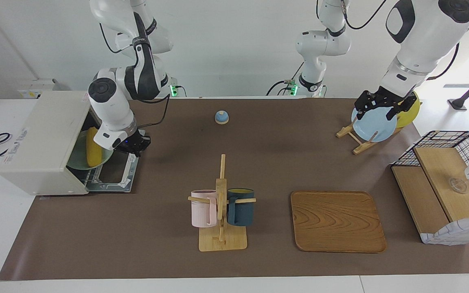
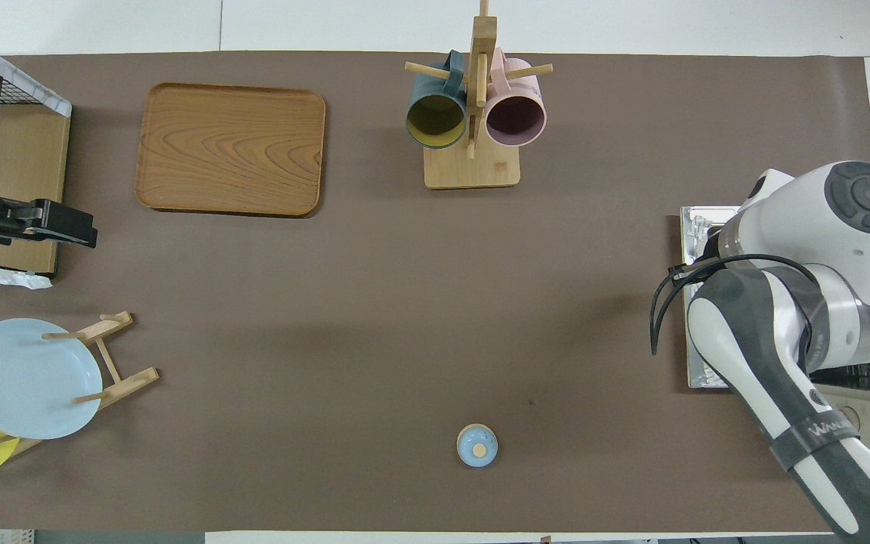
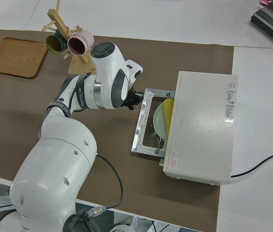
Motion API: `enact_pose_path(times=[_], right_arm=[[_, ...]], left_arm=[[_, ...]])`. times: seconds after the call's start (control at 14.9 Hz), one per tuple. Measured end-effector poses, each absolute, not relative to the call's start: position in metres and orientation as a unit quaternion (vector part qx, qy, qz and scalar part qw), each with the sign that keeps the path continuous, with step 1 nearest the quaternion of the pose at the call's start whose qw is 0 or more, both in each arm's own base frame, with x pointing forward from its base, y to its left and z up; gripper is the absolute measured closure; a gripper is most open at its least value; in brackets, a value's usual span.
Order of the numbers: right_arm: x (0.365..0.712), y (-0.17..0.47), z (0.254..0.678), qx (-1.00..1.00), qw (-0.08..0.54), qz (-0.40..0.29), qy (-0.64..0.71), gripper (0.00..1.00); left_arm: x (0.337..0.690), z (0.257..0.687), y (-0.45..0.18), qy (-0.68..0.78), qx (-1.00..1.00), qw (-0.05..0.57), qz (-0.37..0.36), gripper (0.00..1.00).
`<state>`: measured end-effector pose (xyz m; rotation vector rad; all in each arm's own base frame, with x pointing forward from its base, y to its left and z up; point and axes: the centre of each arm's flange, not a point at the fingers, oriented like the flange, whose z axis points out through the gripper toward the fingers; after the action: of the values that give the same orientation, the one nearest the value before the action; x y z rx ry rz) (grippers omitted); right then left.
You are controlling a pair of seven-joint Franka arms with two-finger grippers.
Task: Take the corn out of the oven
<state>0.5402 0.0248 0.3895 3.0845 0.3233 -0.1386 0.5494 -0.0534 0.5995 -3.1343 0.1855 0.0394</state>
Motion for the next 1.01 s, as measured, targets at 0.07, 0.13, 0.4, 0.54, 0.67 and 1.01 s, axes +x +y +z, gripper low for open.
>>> enact_pose_path(times=[0.07, 0.13, 0.4, 0.54, 0.67, 1.01], right_arm=[[0.538, 0.014, 0.393, 0.995, 0.018, -0.049, 0.082, 0.89], [0.537, 0.000, 0.394, 0.997, 0.018, -0.052, 0.060, 0.79], [0.530, -0.052, 0.390, 0.997, 0.015, -0.069, 0.005, 0.75], [0.527, -0.063, 0.388, 0.997, 0.013, -0.075, -0.006, 0.73], [0.522, -0.067, 0.382, 0.996, 0.012, -0.082, -0.011, 0.72], [0.515, -0.067, 0.375, 0.996, 0.011, -0.088, -0.009, 0.72]], left_arm=[[0.549, 0.600, -0.053, 0.059, -0.998, 0.001, 0.013, 0.00], [0.549, 0.600, -0.053, 0.059, -0.998, 0.001, 0.013, 0.00], [0.549, 0.600, -0.053, 0.059, -0.998, 0.001, 0.013, 0.00], [0.549, 0.600, -0.053, 0.059, -0.998, 0.001, 0.013, 0.00], [0.549, 0.600, -0.053, 0.059, -0.998, 0.001, 0.013, 0.00], [0.549, 0.600, -0.053, 0.059, -0.998, 0.001, 0.013, 0.00]])
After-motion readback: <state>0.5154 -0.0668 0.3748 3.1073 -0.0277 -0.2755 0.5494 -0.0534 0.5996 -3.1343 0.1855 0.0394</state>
